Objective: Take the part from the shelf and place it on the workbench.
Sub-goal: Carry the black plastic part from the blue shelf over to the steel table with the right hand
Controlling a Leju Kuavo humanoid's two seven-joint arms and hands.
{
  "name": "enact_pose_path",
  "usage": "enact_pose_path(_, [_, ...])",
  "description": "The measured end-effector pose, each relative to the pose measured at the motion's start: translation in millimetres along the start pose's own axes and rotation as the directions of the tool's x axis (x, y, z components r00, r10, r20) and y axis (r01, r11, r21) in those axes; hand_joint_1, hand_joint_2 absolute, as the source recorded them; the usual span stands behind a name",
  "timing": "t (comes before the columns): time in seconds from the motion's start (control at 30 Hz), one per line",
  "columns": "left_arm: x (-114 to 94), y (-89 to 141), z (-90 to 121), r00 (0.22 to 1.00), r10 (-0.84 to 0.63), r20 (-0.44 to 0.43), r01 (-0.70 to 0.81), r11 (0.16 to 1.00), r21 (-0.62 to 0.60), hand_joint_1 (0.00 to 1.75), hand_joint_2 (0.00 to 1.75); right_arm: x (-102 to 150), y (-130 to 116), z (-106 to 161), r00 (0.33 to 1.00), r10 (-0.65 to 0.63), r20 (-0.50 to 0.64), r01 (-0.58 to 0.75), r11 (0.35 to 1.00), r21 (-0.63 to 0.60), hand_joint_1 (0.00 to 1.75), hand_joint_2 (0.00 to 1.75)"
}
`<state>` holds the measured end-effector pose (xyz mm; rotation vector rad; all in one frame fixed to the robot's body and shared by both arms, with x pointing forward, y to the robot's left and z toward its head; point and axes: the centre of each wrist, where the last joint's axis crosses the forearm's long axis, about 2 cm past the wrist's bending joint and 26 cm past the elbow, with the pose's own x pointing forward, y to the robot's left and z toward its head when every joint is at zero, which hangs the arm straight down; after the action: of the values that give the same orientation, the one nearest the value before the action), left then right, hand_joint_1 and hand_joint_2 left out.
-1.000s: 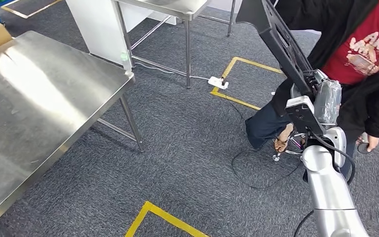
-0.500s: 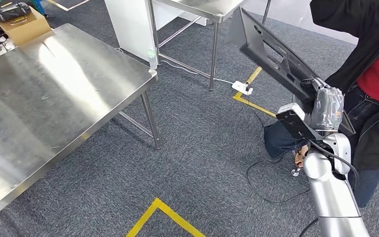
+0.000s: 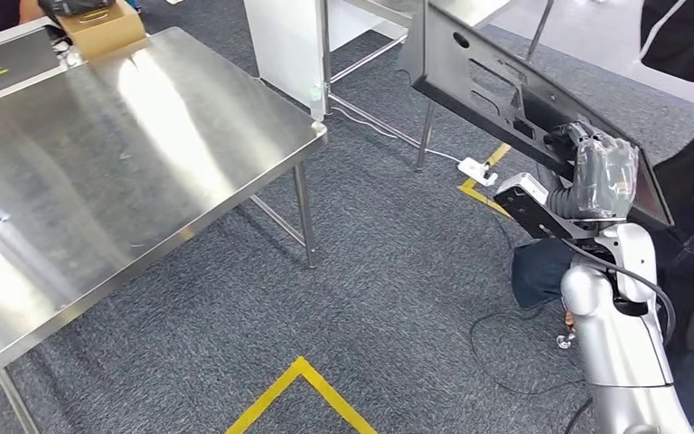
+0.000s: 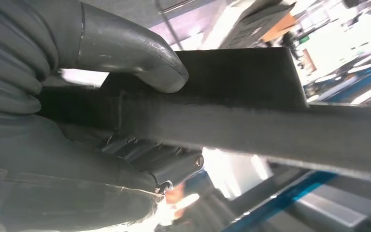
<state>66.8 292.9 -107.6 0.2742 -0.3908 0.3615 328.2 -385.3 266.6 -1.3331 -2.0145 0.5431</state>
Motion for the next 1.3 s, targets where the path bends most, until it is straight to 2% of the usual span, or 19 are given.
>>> enact_pose_path(0.37, [8.9,-5.1,-1.3,1.0,0.002,0.026,-0.001,1.0,-0.026,0.0,1.75,4.6,-4.0,-13.6,0.999,-0.009,0.04,0.009,1.0,0.005,1.75,1.75])
enact_pose_path(1.1, [10.2,11.9,-6.0,0.999,0.016,0.037,-0.017,1.0,0.017,0.0,1.75,11.0,-3.0,-29.9,0.994,-0.083,0.068,0.083,0.997,-0.003,1.75,1.75])
enact_pose_path(1.3, [9.4,14.2,-6.3,0.999,0.028,0.033,-0.029,0.999,0.033,0.0,1.75,12.1,7.4,-32.6,0.991,-0.104,0.083,0.102,0.994,0.027,1.75,1.75])
